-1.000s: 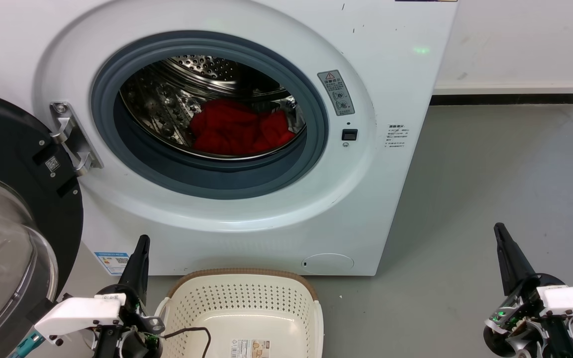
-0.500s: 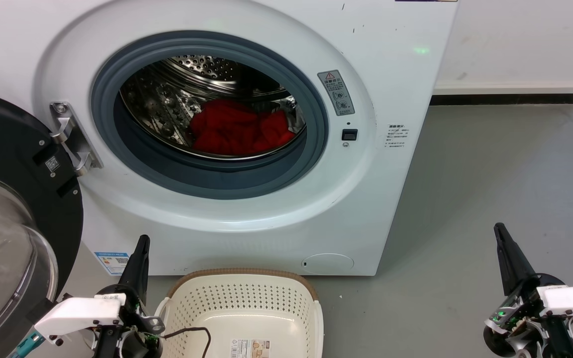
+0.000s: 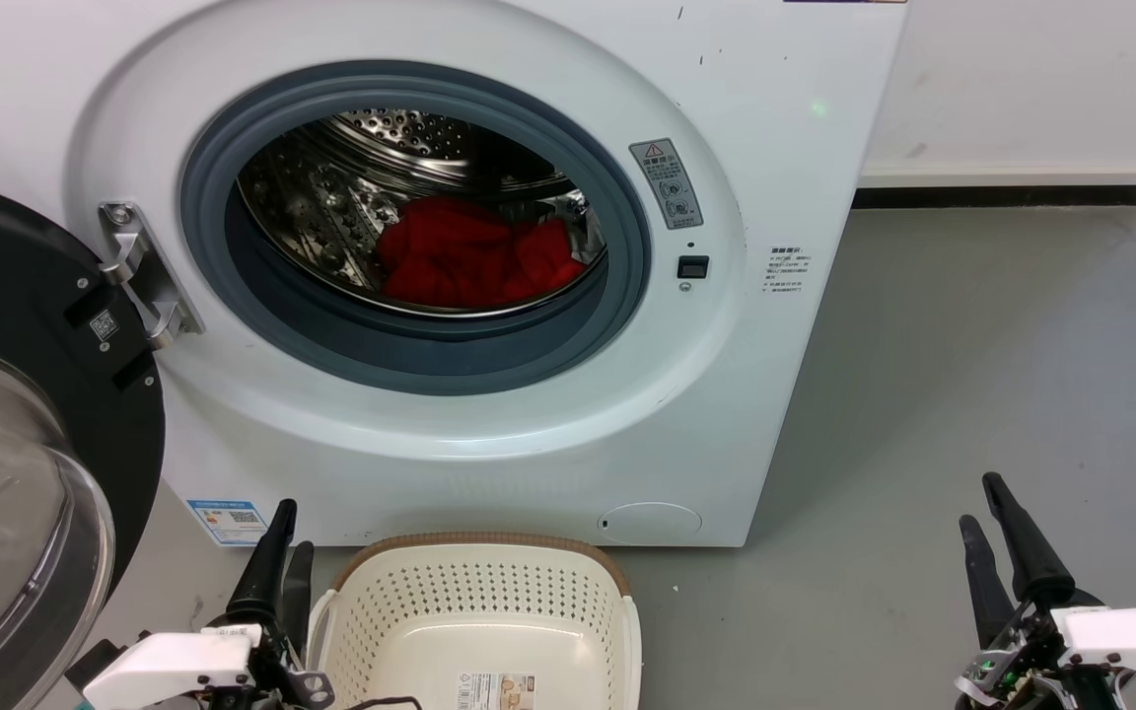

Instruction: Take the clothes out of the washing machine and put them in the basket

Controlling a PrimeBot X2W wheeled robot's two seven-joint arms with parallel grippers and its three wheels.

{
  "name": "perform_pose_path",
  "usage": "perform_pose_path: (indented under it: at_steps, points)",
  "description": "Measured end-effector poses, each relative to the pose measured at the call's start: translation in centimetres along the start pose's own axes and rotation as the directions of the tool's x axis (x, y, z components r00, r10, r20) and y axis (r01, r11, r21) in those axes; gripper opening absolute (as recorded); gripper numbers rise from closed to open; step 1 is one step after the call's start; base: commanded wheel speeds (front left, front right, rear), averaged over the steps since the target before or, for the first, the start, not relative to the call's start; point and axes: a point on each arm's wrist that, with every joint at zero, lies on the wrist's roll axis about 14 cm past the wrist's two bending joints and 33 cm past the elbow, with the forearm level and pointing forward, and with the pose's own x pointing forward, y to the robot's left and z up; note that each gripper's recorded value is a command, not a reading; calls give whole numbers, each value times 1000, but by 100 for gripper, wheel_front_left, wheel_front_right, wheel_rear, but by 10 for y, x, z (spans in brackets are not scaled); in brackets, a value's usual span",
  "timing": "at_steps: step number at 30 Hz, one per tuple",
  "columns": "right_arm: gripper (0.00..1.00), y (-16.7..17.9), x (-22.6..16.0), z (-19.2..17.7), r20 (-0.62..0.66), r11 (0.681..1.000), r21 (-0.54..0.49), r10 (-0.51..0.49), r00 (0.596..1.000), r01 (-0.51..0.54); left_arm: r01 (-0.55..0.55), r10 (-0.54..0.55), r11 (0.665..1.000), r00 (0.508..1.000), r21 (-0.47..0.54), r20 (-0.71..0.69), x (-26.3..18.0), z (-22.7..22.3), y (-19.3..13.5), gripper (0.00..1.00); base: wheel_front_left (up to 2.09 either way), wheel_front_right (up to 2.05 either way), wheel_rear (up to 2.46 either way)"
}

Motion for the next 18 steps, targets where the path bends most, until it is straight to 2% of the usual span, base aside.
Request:
perform_pose_path:
  at_steps: [12,18]
  points:
    - [100,1,1,0,28,998,-62,3,1000,-1,-6,3,998,998,62,57,-1,10,1,100,0,0,0]
    - [100,0,0,2,45,989,-147,-2,999,9,-11,0,993,996,119,94,-2,18,0,100,0,0,0]
